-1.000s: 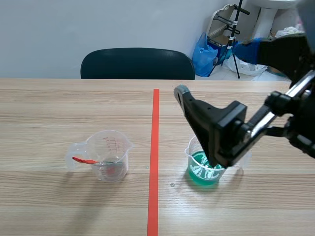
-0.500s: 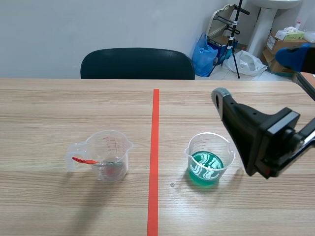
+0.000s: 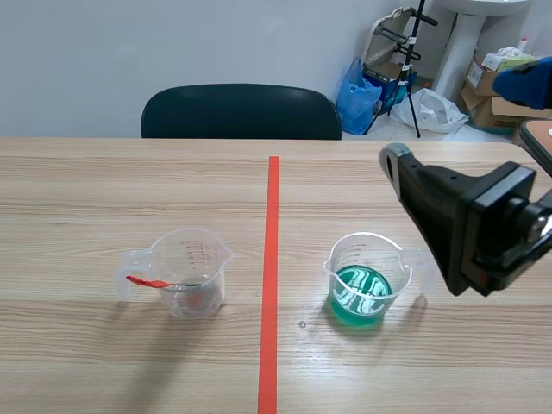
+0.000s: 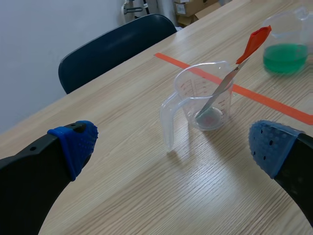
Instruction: Do the redox reaction experiment
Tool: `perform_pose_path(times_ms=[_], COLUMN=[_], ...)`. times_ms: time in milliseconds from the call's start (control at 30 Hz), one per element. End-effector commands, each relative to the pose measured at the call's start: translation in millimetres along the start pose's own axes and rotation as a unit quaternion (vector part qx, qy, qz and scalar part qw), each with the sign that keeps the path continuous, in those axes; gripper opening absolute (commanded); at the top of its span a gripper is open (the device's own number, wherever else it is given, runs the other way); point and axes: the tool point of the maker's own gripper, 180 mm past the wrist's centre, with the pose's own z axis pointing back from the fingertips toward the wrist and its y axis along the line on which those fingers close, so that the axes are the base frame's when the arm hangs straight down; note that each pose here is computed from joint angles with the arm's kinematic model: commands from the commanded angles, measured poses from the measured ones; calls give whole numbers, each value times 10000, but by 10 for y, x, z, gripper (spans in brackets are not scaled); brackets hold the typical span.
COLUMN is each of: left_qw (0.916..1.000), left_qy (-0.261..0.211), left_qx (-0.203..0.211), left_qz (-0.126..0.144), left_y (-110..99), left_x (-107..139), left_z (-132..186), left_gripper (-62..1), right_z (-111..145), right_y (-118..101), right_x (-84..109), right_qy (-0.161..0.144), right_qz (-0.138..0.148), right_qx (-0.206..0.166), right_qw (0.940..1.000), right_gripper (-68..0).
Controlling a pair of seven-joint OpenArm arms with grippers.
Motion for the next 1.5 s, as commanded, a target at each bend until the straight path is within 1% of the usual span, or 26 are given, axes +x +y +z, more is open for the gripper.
perform_pose_path(times_ms=[0, 67, 133, 200, 267, 333, 433, 533, 600, 667, 733, 833, 900, 1133, 1233, 1467], left_qw=[9996, 9992, 9992, 9991, 9987, 9985, 9978, 9968, 9966, 9971, 9975, 9977, 9978, 9970, 9971, 9971], left_qy=[-280, -356, -297, -214, -264, -363, -551, -630, -573, -411, -277, -118, 14, 51, 57, 66], left_qx=[-56, -103, -163, -217, -269, -295, -351, -489, -575, -621, -635, -639, -638, -732, -723, -720], left_qz=[-73, -131, -211, -291, -329, -287, -126, -104, -108, -127, -152, -166, -177, -236, -249, -247], left_y=[-5, -16, -32, -46, -66, -91, -143, -239, -295, -321, -326, -327, -325, -326, -322, -321], left_x=[166, 235, 272, 300, 368, 443, 588, 707, 742, 716, 682, 628, 581, 573, 570, 565], left_z=[-66, -115, -180, -242, -283, -296, -308, -314, -326, -346, -361, -365, -367, -373, -373, -372], left_gripper=[14, 14, 14, 14, 14, 14, 14, 14, 14, 14, 14, 14, 14, 14, 14, 14], right_z=[-7, -7, -7, -7, -7, -7, -7, -6, -5, -3, 0, 2, 2, 2, 4, 4], right_y=[-20, -20, -21, -21, -21, -21, -22, -22, -23, -23, -28, -34, -34, -34, -35, -35], right_x=[74, 71, 42, 41, 41, 41, 13, -38, -79, -111, -139, -160, -165, -165, -184, -185], right_qy=[-147, -140, -59, -55, -55, -55, 21, 165, 275, 363, 442, 499, 514, 515, 568, 563], right_qz=[37, 36, 33, 33, 33, 33, 33, 34, 33, 51, 141, 248, 248, 251, 245, 224], right_qx=[-18, -18, -21, -23, -23, -23, -24, -24, -25, -27, -35, -44, -44, -43, -45, -48], right_qw=[9999, 9999, 10000, 10000, 10000, 10000, 10000, 9999, 9996, 9993, 9989, 9984, 9984, 9983, 9981, 9982], right_gripper=[4, 4, 4, 4, 4, 4, 4, 4, 4, 4, 4, 4, 4, 4, 4, 4])
